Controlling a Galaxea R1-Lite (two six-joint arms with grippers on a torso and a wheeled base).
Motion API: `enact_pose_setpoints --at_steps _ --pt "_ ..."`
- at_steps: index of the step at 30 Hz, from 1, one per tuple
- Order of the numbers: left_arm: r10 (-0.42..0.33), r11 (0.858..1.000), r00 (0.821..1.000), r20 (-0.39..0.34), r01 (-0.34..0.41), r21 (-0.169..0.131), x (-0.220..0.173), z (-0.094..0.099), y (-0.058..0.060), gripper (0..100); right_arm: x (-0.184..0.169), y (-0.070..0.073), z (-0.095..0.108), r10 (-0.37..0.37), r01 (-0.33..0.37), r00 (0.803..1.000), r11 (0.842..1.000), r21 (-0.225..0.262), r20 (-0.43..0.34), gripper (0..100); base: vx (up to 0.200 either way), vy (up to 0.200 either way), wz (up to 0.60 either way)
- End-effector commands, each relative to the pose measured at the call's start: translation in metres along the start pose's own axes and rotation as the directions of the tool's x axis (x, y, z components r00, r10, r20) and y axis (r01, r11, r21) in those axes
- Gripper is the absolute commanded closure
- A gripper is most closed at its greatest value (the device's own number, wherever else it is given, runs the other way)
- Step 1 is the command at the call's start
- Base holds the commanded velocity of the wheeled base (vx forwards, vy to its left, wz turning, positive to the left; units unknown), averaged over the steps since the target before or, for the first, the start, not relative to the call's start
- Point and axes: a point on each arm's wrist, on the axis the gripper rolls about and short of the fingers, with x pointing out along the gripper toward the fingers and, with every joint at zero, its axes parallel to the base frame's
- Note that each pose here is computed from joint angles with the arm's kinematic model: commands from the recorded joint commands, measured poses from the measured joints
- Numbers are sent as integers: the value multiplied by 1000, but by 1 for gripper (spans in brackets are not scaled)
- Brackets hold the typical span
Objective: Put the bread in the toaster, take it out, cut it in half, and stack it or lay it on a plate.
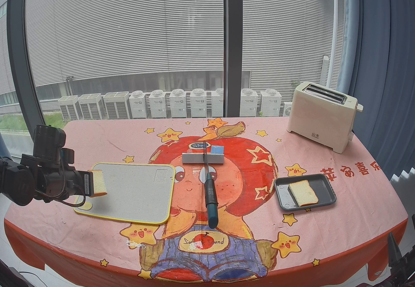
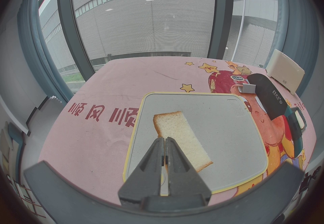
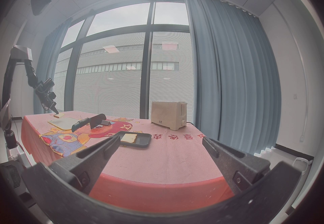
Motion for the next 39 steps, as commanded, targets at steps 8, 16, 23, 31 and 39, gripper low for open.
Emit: enact_pose_setpoints --at_steps 8,16,23,31,39 --pt "-16 1000 995 103 17 -12 -30 7 3 100 0 0 -5 0 0 1000 1000 0 0 0 0 0 0" --pt "-24 1000 990 136 25 -6 -42 8 3 100 0 0 -5 2 -2 1000 1000 0 -2 0 0 0 0" --pt "-29 1000 987 160 30 -1 -50 7 3 100 0 0 -5 1 -1 1000 1000 3 -3 0 0 0 0" --pt "-35 999 984 175 35 0 -55 7 2 100 0 0 -5 -2 3 1000 1000 20 -6 0 0 0 0" --pt "-39 999 981 188 39 1 -58 8 2 100 0 0 -5 -2 3 1000 1000 20 -6 0 0 0 0"
